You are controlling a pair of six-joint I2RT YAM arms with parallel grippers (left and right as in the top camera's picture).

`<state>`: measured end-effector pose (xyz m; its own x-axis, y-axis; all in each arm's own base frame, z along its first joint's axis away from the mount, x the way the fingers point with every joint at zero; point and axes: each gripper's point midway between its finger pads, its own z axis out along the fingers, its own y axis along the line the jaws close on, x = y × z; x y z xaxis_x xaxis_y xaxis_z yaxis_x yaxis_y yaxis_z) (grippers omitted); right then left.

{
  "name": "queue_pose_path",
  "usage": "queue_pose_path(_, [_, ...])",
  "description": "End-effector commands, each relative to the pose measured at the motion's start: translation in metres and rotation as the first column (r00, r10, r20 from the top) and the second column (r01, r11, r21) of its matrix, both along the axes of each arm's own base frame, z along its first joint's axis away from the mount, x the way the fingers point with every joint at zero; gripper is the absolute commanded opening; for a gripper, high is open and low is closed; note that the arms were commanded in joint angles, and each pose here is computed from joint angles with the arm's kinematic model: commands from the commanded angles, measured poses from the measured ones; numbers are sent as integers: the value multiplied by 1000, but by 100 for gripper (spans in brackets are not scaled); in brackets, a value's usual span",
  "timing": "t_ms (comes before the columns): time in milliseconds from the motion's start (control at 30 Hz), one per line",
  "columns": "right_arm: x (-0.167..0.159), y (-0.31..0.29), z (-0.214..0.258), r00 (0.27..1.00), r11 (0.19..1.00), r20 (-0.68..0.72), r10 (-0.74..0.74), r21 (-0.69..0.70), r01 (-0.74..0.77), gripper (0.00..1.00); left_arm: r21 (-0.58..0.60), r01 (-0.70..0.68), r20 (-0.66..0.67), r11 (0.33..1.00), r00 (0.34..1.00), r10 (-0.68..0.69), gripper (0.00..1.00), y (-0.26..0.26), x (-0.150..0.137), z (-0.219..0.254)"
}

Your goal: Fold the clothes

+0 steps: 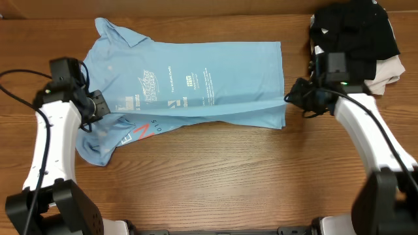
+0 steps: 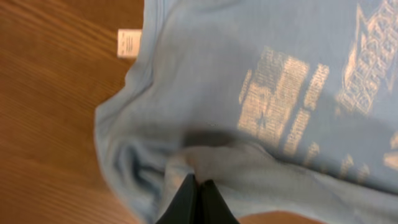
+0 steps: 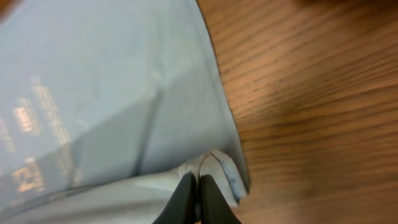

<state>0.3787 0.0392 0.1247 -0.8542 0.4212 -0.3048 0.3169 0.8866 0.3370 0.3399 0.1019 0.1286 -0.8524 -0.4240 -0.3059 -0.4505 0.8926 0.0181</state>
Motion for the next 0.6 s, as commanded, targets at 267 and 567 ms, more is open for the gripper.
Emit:
queue_pose_path(267, [-73, -15, 46, 993, 998, -107, -39, -60, 33, 4, -52, 54, -142, 997, 988, -61, 4, -10, -40, 61])
queue_pose_path(567, [-114, -41, 40, 959, 991, -257, -120, -83, 102, 4, -113, 42, -278, 993, 958, -72, 4, -22, -75, 58])
